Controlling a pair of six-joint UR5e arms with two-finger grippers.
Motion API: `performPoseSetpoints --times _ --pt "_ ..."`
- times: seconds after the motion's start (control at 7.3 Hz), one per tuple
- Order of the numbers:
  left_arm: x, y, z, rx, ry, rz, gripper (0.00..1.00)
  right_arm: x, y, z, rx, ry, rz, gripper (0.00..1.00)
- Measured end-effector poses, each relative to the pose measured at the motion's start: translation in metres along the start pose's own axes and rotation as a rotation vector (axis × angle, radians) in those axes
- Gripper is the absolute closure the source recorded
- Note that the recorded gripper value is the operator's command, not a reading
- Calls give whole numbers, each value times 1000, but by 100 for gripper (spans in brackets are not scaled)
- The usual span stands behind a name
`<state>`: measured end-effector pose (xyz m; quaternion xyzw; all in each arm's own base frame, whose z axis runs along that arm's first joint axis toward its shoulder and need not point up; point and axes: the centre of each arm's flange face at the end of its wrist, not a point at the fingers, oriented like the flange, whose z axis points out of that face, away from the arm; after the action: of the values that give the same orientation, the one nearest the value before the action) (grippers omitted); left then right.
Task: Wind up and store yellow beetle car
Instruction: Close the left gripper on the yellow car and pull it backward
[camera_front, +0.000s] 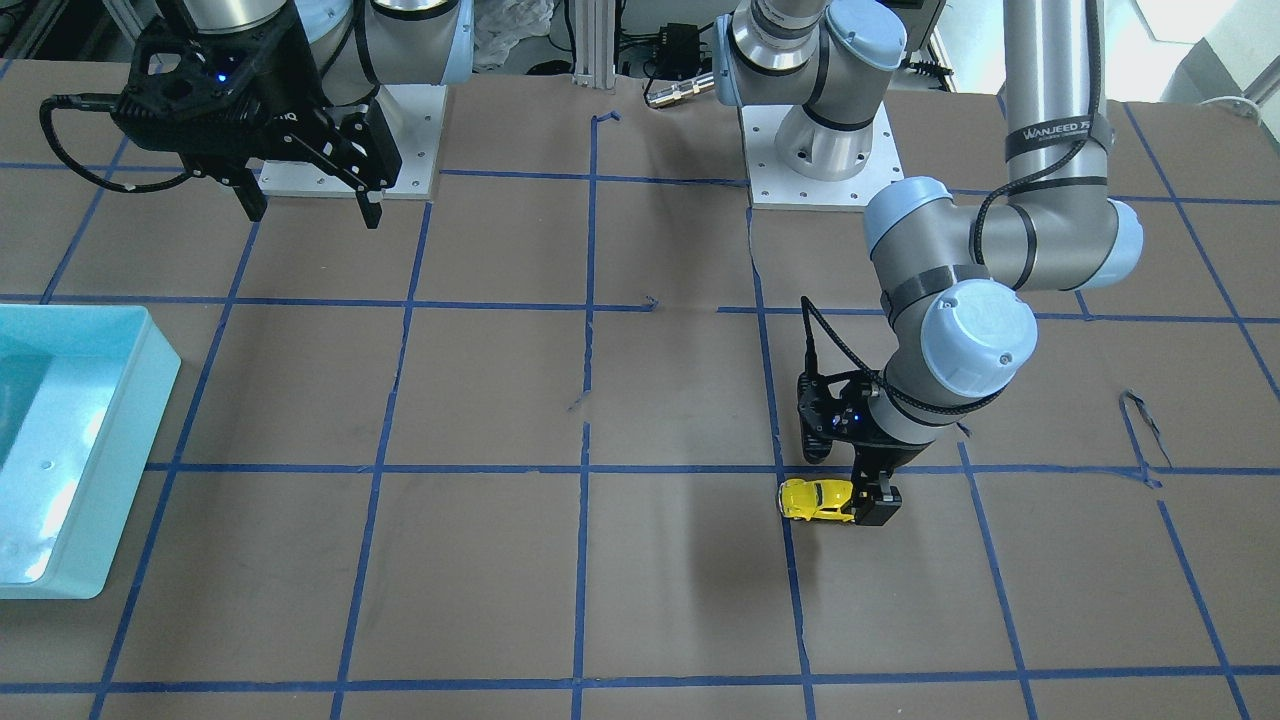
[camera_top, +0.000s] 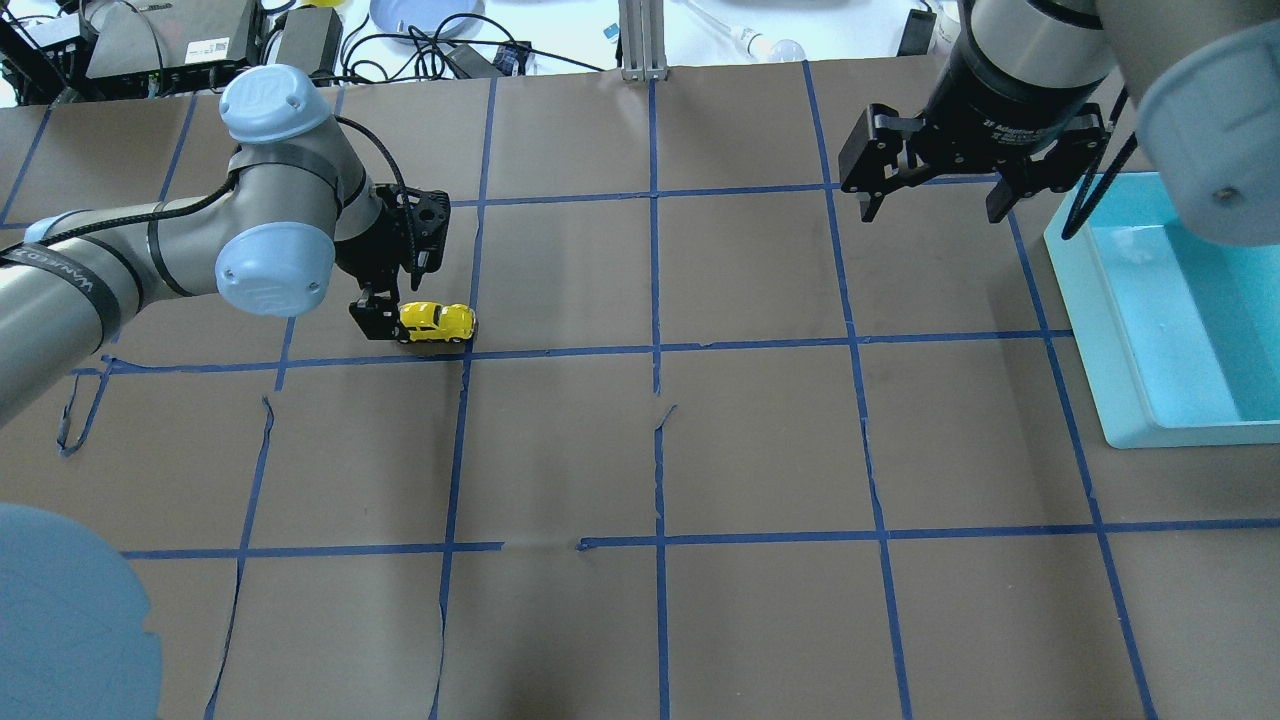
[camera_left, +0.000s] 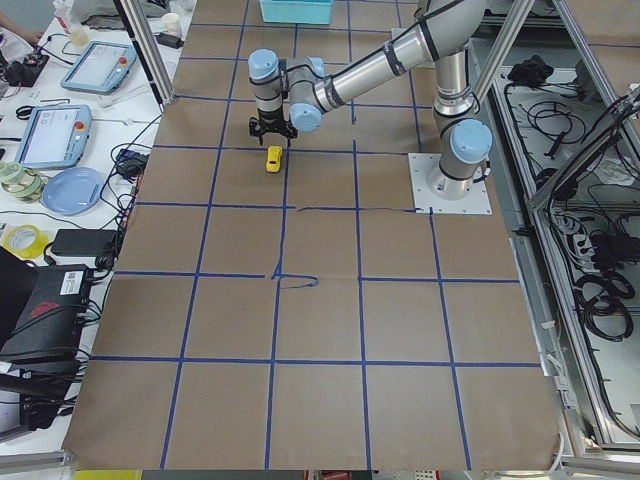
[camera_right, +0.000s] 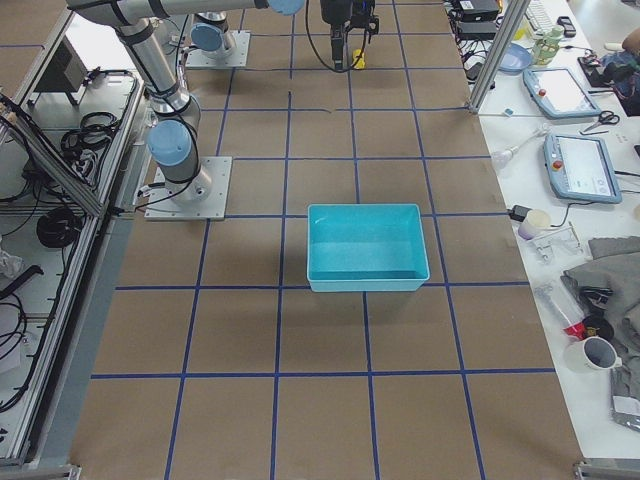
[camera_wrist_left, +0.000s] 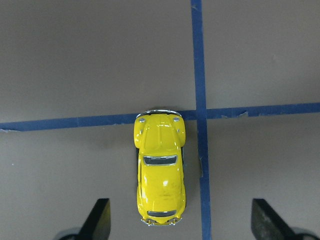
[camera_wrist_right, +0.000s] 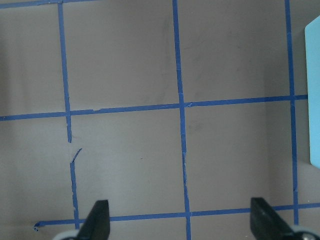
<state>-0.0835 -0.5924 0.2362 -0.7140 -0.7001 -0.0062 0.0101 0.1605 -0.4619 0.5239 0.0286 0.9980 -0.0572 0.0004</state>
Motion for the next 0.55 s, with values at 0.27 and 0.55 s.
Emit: performPoseSetpoints --times 0.27,0.55 --pt "-11 2 21 1 -17 -37 4 0 0 0 0 0 0 0" --pt "-14 3 38 -1 -14 -38 8 0 0 0 0 0 0 0"
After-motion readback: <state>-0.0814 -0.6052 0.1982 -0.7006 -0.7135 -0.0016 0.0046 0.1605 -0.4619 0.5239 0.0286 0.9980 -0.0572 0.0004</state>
